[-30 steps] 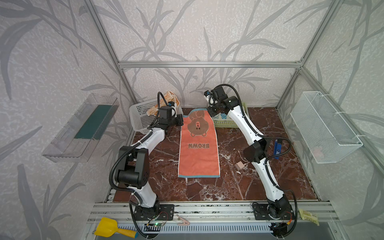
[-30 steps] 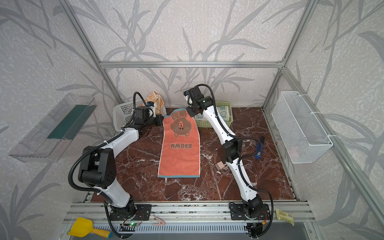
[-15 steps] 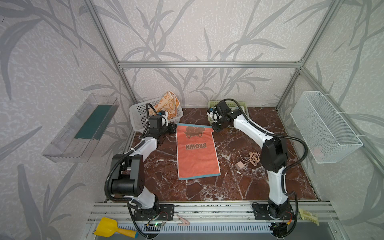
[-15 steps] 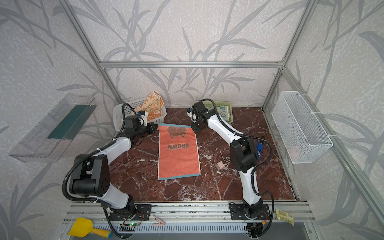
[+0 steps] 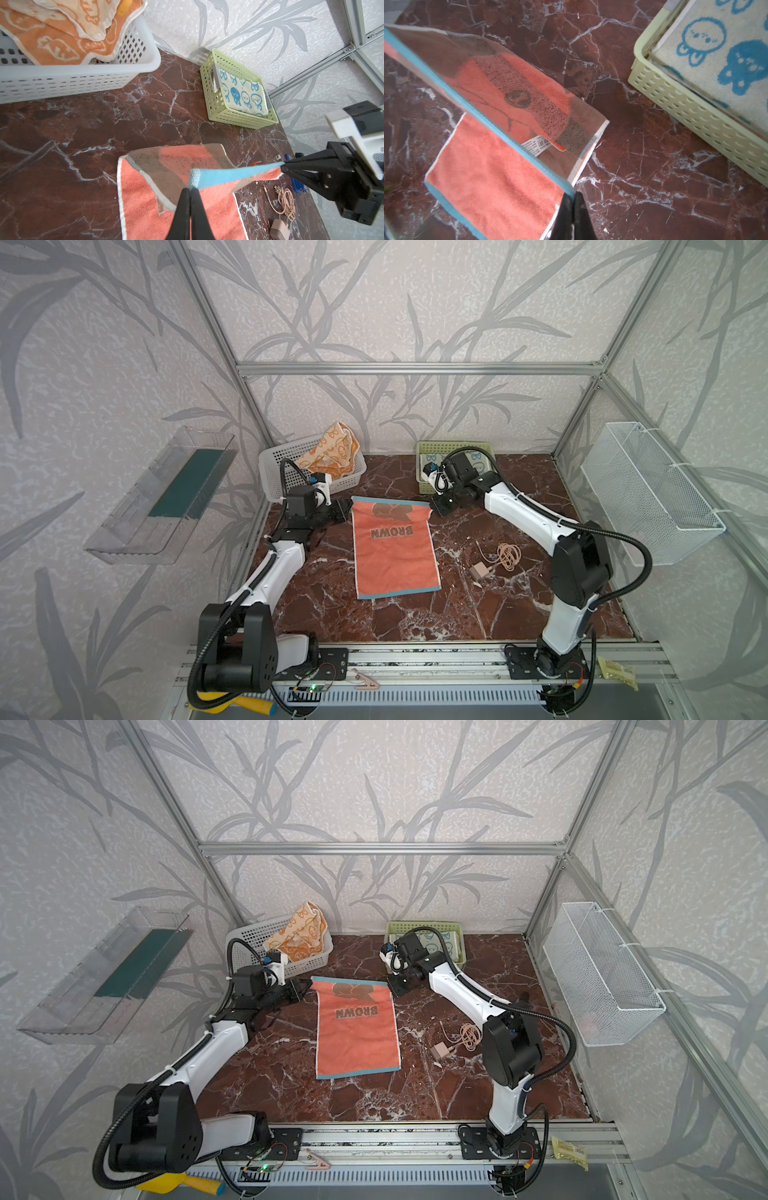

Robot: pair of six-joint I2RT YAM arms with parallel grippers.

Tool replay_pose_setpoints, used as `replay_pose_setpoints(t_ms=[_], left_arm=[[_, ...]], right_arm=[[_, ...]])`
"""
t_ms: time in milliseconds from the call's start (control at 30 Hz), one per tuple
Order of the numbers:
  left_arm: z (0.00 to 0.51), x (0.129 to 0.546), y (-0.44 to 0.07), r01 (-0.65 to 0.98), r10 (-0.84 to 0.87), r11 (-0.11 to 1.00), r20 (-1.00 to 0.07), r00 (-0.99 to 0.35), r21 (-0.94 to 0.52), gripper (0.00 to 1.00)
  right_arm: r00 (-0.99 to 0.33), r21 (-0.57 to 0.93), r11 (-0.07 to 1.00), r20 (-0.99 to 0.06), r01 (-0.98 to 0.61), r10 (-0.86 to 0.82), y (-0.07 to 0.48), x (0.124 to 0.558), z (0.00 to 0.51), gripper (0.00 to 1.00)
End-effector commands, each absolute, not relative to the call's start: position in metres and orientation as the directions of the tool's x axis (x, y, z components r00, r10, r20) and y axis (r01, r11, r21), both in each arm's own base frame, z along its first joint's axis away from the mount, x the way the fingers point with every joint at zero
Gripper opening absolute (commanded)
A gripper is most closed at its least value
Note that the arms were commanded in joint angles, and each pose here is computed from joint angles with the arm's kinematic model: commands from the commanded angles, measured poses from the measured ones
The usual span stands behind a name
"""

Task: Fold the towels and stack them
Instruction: 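Fold the towel's far edge toward the robot with both grippers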

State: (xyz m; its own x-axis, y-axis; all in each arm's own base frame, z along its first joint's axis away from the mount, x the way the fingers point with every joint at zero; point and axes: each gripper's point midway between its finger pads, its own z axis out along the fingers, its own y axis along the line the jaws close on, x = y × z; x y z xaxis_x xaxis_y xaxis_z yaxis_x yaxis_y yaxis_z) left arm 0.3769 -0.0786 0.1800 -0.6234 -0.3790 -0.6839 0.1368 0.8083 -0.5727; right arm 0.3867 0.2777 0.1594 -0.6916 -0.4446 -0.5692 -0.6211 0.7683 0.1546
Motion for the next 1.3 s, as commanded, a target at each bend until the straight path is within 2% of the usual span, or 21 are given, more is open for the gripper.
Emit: replay_pose_setpoints(t_ms=[0, 133, 267, 500, 633, 733, 933, 1067, 1133, 1267], left_arm=[[0.123, 0.346, -0.069, -0.034, -0.443, 0.796, -0.544, -0.712, -0.604, 0.00], [0.092, 0.319, -0.073, -0.099, -0.508, 0.745, -0.464, -0.726, -0.660, 0.00], [0.079, 0.307, -0.077, -0.133, -0.498, 0.736, -0.400, -0.769, -0.663, 0.00], [0.121, 0.310, -0.081, -0.101, -0.473, 0.739, -0.407, -0.782, -0.666, 0.00], [0.136, 0.296, -0.082, -0.098, -0.457, 0.751, -0.407, -0.791, -0.653, 0.00], [0.130, 0.277, -0.087, -0.114, -0.445, 0.750, -0.369, -0.816, -0.651, 0.00], [0.077, 0.232, -0.087, -0.258, -0.481, 0.752, -0.237, -0.844, -0.607, 0.00], [0.051, 0.220, -0.090, -0.321, -0.533, 0.715, -0.187, -0.825, -0.621, 0.00], [0.048, 0.218, -0.089, -0.326, -0.529, 0.722, -0.183, -0.828, -0.611, 0.00], [0.056, 0.219, -0.089, -0.309, -0.516, 0.732, -0.198, -0.834, -0.607, 0.00]], right_arm=[[-0.770, 0.222, 0.777, -0.445, -0.590, -0.457, 0.271, 0.344, 0.122, 0.00], [-0.805, 0.286, 0.770, -0.378, -0.571, -0.457, 0.274, 0.310, 0.087, 0.00], [-0.823, 0.322, 0.768, -0.352, -0.553, -0.445, 0.281, 0.307, 0.079, 0.00], [-0.798, 0.286, 0.770, -0.415, -0.571, -0.437, 0.281, 0.316, 0.125, 0.00], [-0.775, 0.259, 0.764, -0.445, -0.592, -0.449, 0.275, 0.302, 0.154, 0.00], [-0.772, 0.256, 0.758, -0.435, -0.600, -0.464, 0.273, 0.282, 0.158, 0.00], [-0.834, 0.321, 0.774, -0.293, -0.546, -0.467, 0.268, 0.232, 0.093, 0.00], [-0.853, 0.338, 0.783, -0.217, -0.522, -0.475, 0.267, 0.216, 0.052, 0.00], [-0.853, 0.335, 0.784, -0.206, -0.522, -0.480, 0.269, 0.215, 0.048, 0.00], [-0.837, 0.323, 0.773, -0.248, -0.546, -0.487, 0.275, 0.221, 0.064, 0.00]])
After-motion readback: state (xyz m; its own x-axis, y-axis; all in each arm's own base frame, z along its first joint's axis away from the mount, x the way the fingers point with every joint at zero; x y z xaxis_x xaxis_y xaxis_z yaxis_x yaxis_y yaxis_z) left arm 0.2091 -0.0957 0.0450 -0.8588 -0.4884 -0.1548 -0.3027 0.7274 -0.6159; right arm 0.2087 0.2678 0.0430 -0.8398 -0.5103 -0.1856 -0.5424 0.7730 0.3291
